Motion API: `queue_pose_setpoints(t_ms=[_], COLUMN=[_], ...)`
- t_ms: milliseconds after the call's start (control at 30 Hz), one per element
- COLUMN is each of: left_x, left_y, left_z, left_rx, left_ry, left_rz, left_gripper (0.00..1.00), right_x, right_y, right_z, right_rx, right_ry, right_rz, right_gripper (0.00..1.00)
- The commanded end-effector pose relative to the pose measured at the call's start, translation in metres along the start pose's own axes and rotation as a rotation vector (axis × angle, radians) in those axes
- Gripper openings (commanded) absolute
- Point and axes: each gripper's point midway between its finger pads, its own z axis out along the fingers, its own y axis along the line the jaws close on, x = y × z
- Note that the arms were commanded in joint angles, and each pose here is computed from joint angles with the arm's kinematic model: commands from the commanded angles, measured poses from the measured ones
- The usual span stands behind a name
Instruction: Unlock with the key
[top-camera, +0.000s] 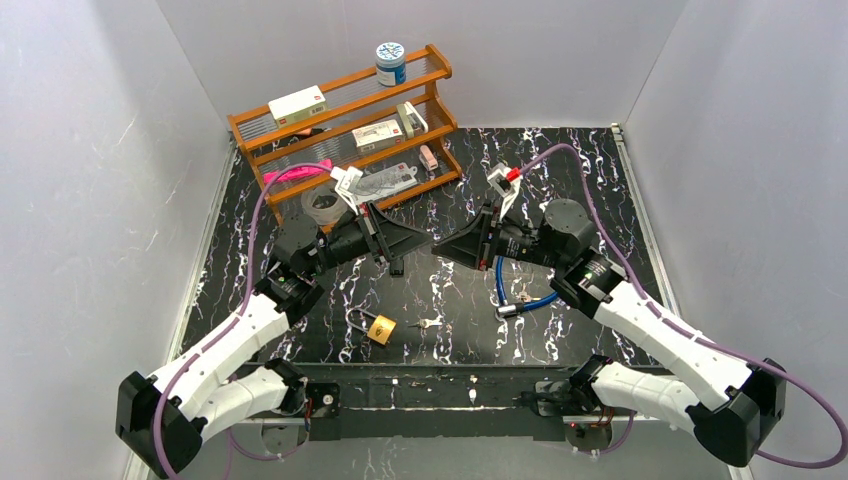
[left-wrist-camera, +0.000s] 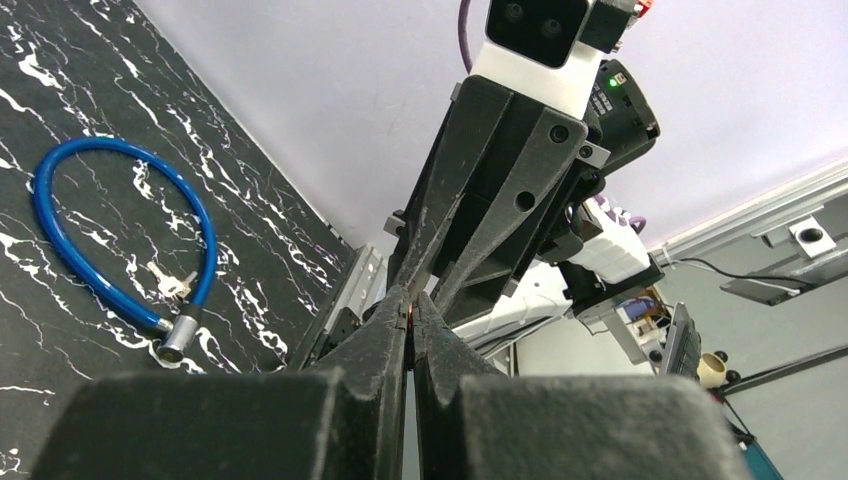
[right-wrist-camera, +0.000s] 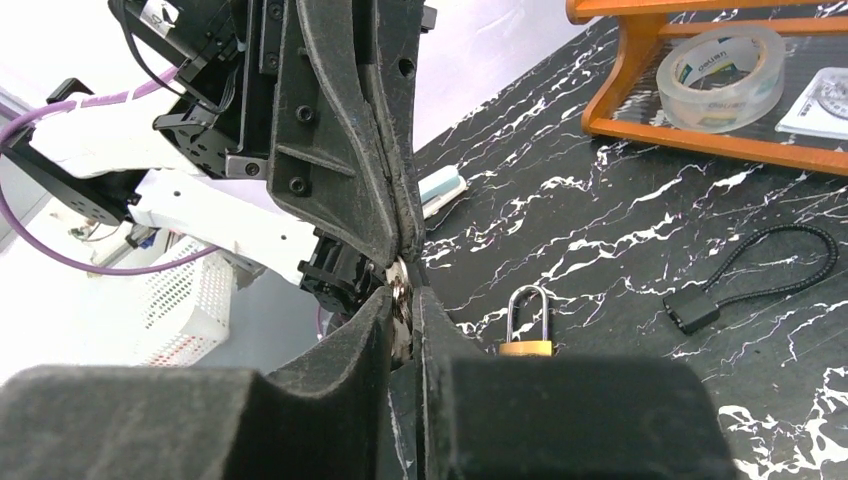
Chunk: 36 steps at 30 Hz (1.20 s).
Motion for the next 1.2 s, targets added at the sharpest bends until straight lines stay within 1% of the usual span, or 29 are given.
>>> queue_pose_setpoints(t_ms=[0, 100, 200, 333, 400, 500, 633, 800, 900, 1033, 1167], left_x=[-0.004, -0.002, -0.001, 0.001, 0.0, 0.001, 0.002, 0.002, 0.004, 0.005, 0.004], left_y=[-0.041, -0.041, -0.042, -0.043, -0.045, -0.048, -0.048, -0.05, -0.048, -0.05, -0.052], left_z=[-0.006, -0.006, -0.005, -0.006, -0.006, -0.007, -0.007, -0.007, -0.007, -0.008, -0.009], left_rx=[0.132, 0.14, 0.147, 0.156, 0.163, 0.176, 0.183, 0.193, 0.194, 0.202, 0.211], left_ry=[0.03, 0.04, 0.05, 0.06, 0.063, 0.067, 0.069, 0.073, 0.077, 0.08, 0.077], left_rz=[0.092, 0.092, 0.097, 0.113, 0.119, 0.13, 0.132, 0.141, 0.146, 0.153, 0.164], left_gripper=[0.0, 0.0, 0.0, 0.0, 0.0, 0.0, 0.0, 0.0, 0.0, 0.0, 0.0], right_x=[-0.02, -0.019, -0.02, -0.024, -0.025, -0.028, -0.026, -0.024, -0.025, -0.022, -0.018], right_y=[0.004, 0.006, 0.008, 0.013, 0.014, 0.02, 0.02, 0.018, 0.021, 0.024, 0.023], right_z=[-0.002, 0.001, 0.002, 0.001, 0.001, -0.003, -0.003, 0.002, 0.003, 0.005, 0.006], right_rx=[-0.002, -0.021, -0.033, -0.048, -0.055, -0.068, -0.069, -0.076, -0.092, -0.117, -0.124], right_ry=[-0.06, -0.039, -0.036, -0.047, -0.05, -0.06, -0.052, -0.032, -0.032, -0.012, 0.002], right_rz=[-0.084, -0.09, -0.103, -0.121, -0.125, -0.139, -0.136, -0.121, -0.116, -0.103, -0.093], right_gripper=[0.21, 0.29, 0.31, 0.3, 0.28, 0.27, 0.27, 0.38, 0.39, 0.26, 0.07])
